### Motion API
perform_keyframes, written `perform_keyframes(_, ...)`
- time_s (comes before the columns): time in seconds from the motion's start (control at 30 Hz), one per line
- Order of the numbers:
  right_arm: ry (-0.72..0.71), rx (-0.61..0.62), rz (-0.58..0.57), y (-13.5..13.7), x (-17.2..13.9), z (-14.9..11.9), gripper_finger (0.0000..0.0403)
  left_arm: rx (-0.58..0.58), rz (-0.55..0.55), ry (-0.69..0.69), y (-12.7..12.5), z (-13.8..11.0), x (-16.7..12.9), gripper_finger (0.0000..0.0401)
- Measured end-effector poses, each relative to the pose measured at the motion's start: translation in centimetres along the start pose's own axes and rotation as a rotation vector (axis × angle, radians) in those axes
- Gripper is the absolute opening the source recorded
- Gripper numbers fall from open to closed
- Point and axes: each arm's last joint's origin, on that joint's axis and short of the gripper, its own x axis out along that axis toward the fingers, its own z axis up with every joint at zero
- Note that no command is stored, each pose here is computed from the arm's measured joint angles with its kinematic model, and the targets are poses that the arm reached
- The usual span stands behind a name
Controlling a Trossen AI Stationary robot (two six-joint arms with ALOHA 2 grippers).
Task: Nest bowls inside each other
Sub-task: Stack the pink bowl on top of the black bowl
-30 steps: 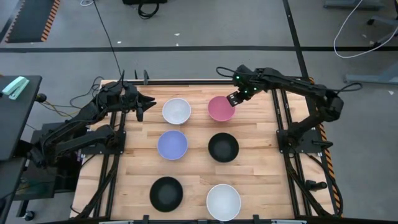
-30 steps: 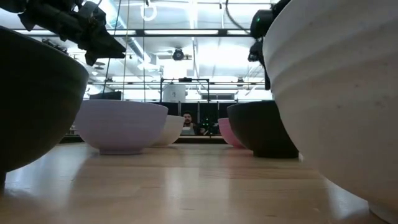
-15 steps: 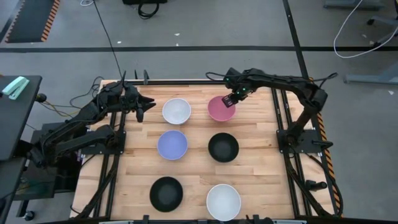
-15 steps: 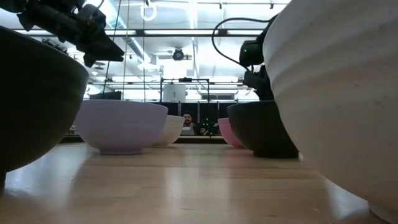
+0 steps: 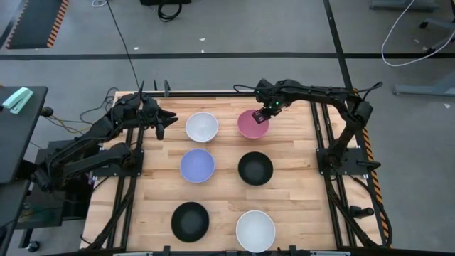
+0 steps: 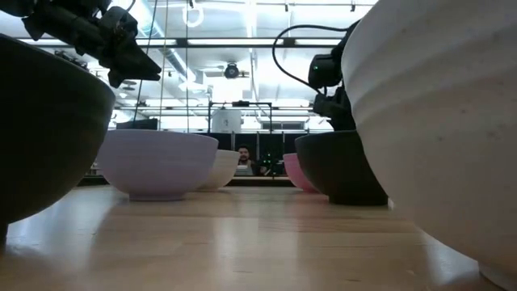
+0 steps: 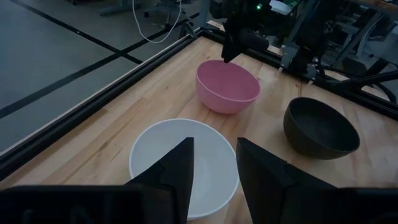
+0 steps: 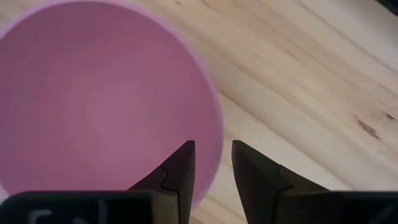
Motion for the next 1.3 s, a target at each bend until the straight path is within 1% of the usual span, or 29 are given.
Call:
perform_keyframes(0.17, -0.026, -0.027, 0.018, 0.9, 0.3, -0.2, 0.0114, 0.0, 0.0, 0.0, 0.0, 0.0, 0.0, 0.0126)
perform_keyframes(0.27, -0.026, -0.016, 0.021, 0.9, 0.3, -0.2, 0.0114, -0.005, 0.0, 0.001, 0.0, 0.0, 0.0, 0.0124)
perform_keyframes(0.43, -0.045, -0.026, -0.023, 0.7, 0.3, -0.1, 0.0114, -0.011, 0.002, 0.017, 0.0, -0.2, 0.0, 0.013)
perform_keyframes(0.63, -0.036, -0.022, -0.043, 0.2, 0.4, 0.0, 0.0113, -0.012, 0.003, 0.021, 0.0, -0.2, 0.0, 0.0134)
perform_keyframes(0.77, 0.01, -0.032, -0.058, 0.2, 1.3, -0.1, 0.0113, -0.012, 0.003, 0.021, 0.0, -0.2, 0.0, 0.0132)
perform_keyframes(0.93, 0.05, -0.049, -0.073, 0.5, 3.5, 0.2, 0.0113, -0.013, 0.003, 0.024, 0.0, -0.3, 0.0, 0.0129)
perform_keyframes(1.1, 0.093, -0.061, -0.078, 0.5, 5.0, 0.3, 0.0113, -0.02, 0.006, 0.049, 0.0, -0.5, 0.0, 0.0134)
perform_keyframes(1.2, 0.094, -0.076, -0.074, 0.6, 5.1, 0.3, 0.0113, -0.024, 0.036, 0.066, 0.1, -0.7, 0.0, 0.0134)
perform_keyframes(1.3, 0.086, -0.075, -0.072, 0.6, 4.8, 0.3, 0.0105, -0.038, 0.105, 0.083, 0.4, -0.9, -0.1, 0.0129)
